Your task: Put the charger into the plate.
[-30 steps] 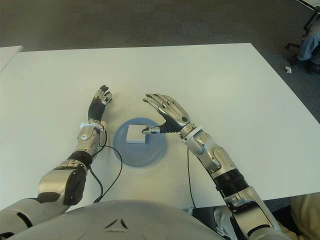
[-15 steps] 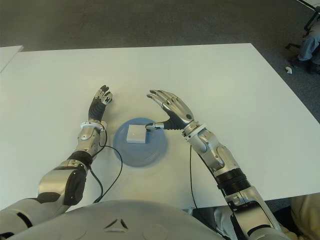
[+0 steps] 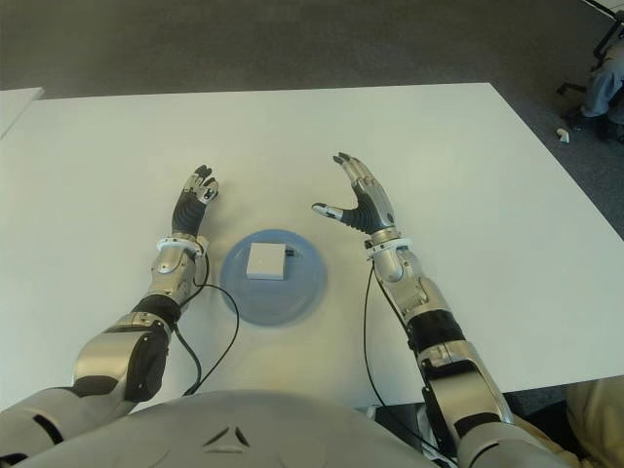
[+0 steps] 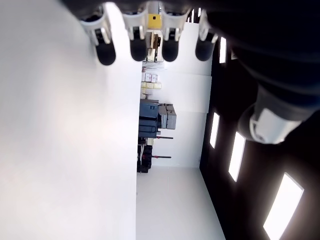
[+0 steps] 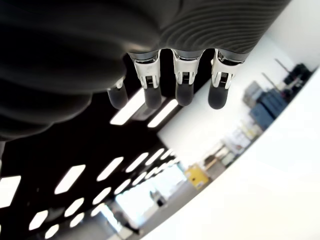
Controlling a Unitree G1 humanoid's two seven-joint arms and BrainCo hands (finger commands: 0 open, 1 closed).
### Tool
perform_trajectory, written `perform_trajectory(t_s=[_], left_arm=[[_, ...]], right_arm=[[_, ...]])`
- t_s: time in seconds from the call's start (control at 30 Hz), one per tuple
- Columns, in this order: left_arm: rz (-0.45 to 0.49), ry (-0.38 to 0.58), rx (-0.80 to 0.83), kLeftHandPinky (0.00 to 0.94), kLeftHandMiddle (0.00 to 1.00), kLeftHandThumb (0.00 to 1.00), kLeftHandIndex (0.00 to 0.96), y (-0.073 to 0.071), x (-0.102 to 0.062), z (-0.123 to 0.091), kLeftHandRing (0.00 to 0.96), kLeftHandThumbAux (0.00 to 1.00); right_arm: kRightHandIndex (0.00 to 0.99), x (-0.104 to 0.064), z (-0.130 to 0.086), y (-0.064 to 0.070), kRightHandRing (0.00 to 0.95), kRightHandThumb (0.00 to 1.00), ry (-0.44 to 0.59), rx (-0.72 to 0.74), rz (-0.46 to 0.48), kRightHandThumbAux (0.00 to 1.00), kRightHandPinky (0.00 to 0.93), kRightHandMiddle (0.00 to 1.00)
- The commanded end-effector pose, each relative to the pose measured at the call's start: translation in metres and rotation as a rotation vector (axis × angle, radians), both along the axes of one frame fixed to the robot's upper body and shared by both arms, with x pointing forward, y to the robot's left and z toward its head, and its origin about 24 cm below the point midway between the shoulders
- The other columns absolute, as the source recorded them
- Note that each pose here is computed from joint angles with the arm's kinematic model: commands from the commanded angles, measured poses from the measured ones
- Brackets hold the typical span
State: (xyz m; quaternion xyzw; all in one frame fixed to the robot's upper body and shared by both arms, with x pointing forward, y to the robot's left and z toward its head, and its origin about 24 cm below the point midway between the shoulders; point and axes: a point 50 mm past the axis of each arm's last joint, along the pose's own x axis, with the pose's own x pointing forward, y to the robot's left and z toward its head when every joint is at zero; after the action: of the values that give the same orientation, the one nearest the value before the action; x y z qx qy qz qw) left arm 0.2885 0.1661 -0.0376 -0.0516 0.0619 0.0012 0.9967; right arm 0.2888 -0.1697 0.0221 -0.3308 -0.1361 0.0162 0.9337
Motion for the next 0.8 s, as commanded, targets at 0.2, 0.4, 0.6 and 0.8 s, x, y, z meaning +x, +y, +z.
perform_trajectory(t_s=[0.2,0.4,0.6,0.8], left_arm=[[-0.008,0.364,-0.073,0.113,0.083,0.019,0.099,-0.006,-0.055,-0.062,0.074,0.531],[-0.008,0.381,-0.045,0.106,0.092,0.018,0.094,-0.003,-0.055,-0.063,0.083,0.536],[-0.007,0.391,-0.034,0.109,0.109,0.002,0.095,-0.002,-0.056,-0.064,0.096,0.551],[-0.026,0.378,-0.055,0.103,0.116,0.0,0.098,-0.005,-0.056,-0.063,0.099,0.543]], right_arm=[[0.005,-0.028,-0.06,0.014,0.008,0.211,0.229,0.531,-0.166,0.563,0.044,0.018],[0.029,-0.03,-0.069,0.02,0.025,0.188,0.296,0.604,-0.157,0.62,0.046,0.039],[0.042,-0.032,-0.078,0.024,0.031,0.146,0.372,0.613,-0.15,0.635,0.045,0.047],[0.046,-0.035,-0.087,0.028,0.029,0.115,0.449,0.615,-0.164,0.65,0.042,0.045]])
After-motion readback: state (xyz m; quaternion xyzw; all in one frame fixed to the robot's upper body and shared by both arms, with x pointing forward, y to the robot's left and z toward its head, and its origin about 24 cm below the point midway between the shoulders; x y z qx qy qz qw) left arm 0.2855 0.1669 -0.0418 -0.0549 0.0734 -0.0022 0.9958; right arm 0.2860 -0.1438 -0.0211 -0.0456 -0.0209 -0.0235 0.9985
